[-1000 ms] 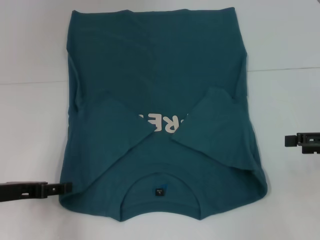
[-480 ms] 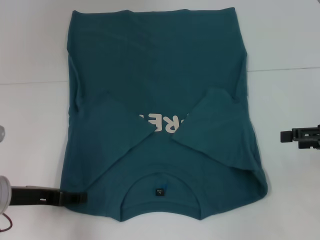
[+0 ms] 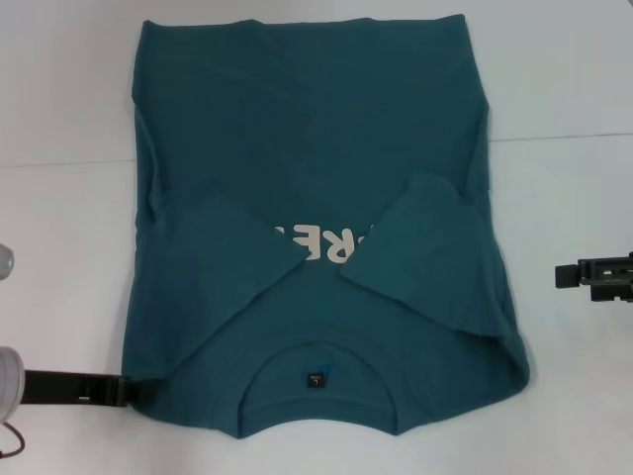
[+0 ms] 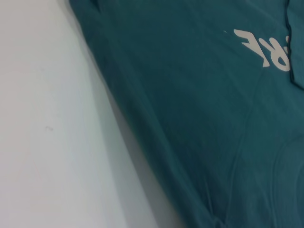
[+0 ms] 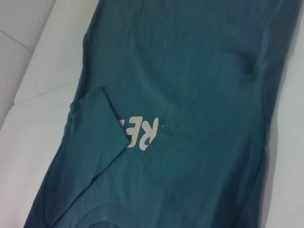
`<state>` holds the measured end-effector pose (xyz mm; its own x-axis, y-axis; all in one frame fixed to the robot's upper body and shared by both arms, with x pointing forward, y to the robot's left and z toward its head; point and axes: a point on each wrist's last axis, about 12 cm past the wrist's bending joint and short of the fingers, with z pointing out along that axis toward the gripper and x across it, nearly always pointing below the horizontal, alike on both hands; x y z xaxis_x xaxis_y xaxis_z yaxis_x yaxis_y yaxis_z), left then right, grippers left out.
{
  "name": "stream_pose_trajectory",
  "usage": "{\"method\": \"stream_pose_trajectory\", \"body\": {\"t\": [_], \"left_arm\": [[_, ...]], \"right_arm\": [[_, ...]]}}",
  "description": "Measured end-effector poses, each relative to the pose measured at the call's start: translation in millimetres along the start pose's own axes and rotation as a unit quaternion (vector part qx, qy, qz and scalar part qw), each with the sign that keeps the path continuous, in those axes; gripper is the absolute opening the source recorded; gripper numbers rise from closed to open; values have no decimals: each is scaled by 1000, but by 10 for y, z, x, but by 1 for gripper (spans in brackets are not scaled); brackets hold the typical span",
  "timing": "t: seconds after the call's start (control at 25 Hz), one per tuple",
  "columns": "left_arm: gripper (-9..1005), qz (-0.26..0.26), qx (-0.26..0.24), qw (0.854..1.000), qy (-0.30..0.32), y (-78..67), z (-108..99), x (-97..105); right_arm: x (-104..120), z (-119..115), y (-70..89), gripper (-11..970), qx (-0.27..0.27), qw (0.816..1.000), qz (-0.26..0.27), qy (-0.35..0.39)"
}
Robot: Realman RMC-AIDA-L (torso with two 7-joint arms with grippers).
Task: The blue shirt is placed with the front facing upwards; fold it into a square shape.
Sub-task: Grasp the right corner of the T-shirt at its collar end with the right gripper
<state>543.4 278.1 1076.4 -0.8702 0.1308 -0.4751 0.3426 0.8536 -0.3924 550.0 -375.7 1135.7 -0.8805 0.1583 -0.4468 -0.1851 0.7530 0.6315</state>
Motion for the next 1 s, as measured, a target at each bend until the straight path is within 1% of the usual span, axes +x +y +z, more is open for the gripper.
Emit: {"method": "stream_pose_trajectory", "body": {"t": [0.08,0.28,0.44,0.6,0.76,1.0], "left_arm": [[384,-1,0,1000,-2,-7,-22,-18],[175,1,9,1000,-1,-55,-70,-55],[95,5,14,1000,4,-77,-73,-67],[15,5,19,1000,6,-94,-78,-81],[16,3,21,1000,7,-90,-85,-79],[17,-2,23,1000,7,-96,-88,-82]], "right_arm": [[0,-32,2,914,-3,1000,3,5],[-20,-111,29,915,-12,1000,6,20],[-42,-139,37,915,-9,999,10,32],[-68,-141,56,915,9,997,24,73],[-93,-115,76,915,36,993,33,110],[-28,99,92,915,32,991,45,125]]}}
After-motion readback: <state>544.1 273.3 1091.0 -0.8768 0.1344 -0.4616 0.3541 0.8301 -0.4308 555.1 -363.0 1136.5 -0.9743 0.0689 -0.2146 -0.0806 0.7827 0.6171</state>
